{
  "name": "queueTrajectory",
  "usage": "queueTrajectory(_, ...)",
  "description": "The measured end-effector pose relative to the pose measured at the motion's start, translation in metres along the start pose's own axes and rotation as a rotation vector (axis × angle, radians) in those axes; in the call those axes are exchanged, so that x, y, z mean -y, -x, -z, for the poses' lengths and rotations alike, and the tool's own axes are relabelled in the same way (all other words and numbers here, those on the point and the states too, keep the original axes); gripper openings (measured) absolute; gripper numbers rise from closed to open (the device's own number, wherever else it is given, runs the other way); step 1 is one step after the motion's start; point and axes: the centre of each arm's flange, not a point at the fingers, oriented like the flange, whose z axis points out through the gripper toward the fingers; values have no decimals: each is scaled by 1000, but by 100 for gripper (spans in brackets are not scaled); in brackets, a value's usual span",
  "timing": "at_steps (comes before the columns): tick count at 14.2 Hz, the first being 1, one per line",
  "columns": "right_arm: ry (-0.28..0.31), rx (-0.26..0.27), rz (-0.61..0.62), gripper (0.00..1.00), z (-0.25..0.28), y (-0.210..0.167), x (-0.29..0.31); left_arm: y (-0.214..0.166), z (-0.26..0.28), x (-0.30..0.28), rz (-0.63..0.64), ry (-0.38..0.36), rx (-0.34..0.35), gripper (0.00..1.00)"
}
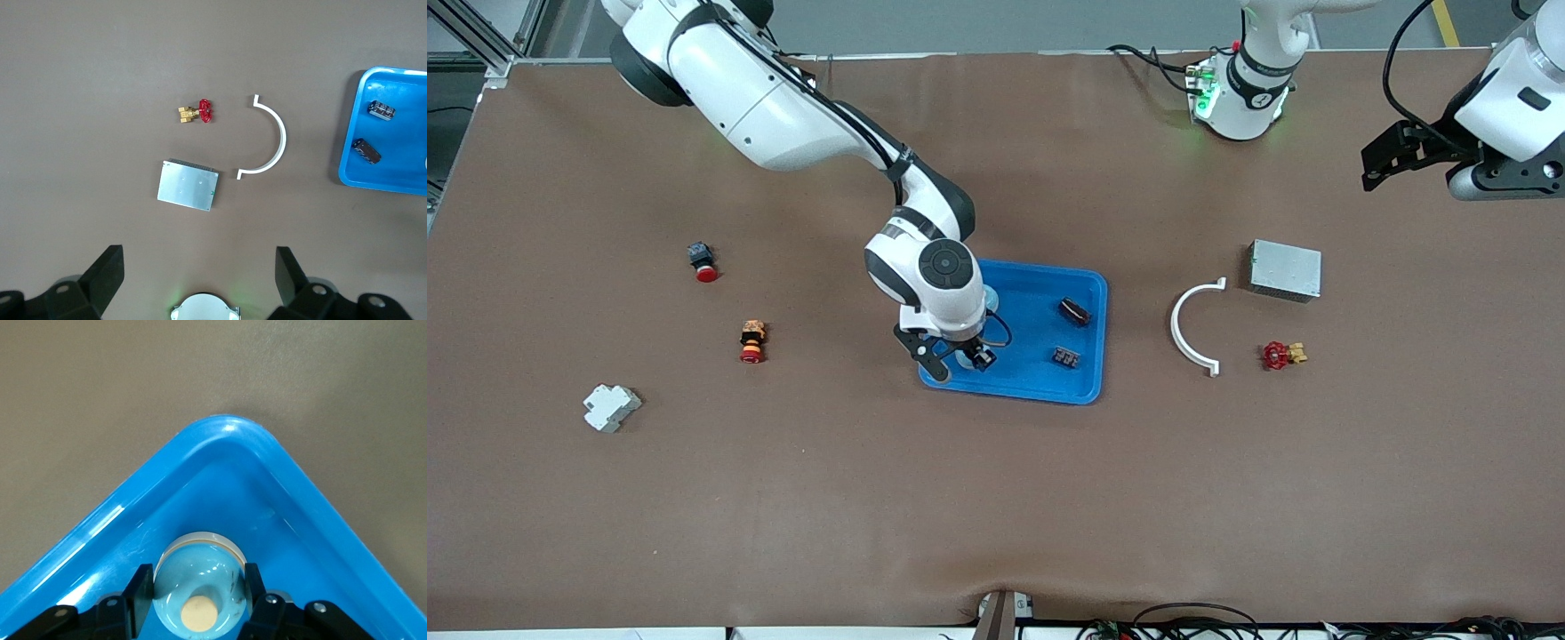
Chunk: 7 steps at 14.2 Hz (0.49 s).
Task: Place electrolytic capacitor and blue bell in tray
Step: 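Lower the bell into the tray and open the right gripper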
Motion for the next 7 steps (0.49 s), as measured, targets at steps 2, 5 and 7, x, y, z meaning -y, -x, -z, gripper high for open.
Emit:
queueTrajectory(2, -7, 2, -6, 74, -1, 2, 1, 1, 0, -2, -3, -1, 0, 100)
queueTrajectory(5, -7, 1, -4, 100, -5, 4, 0, 4, 3, -2, -3, -2, 3, 100)
queueTrajectory(7, -8, -7, 3, 100, -5, 4, 0, 5, 4, -1, -2, -2, 3, 100)
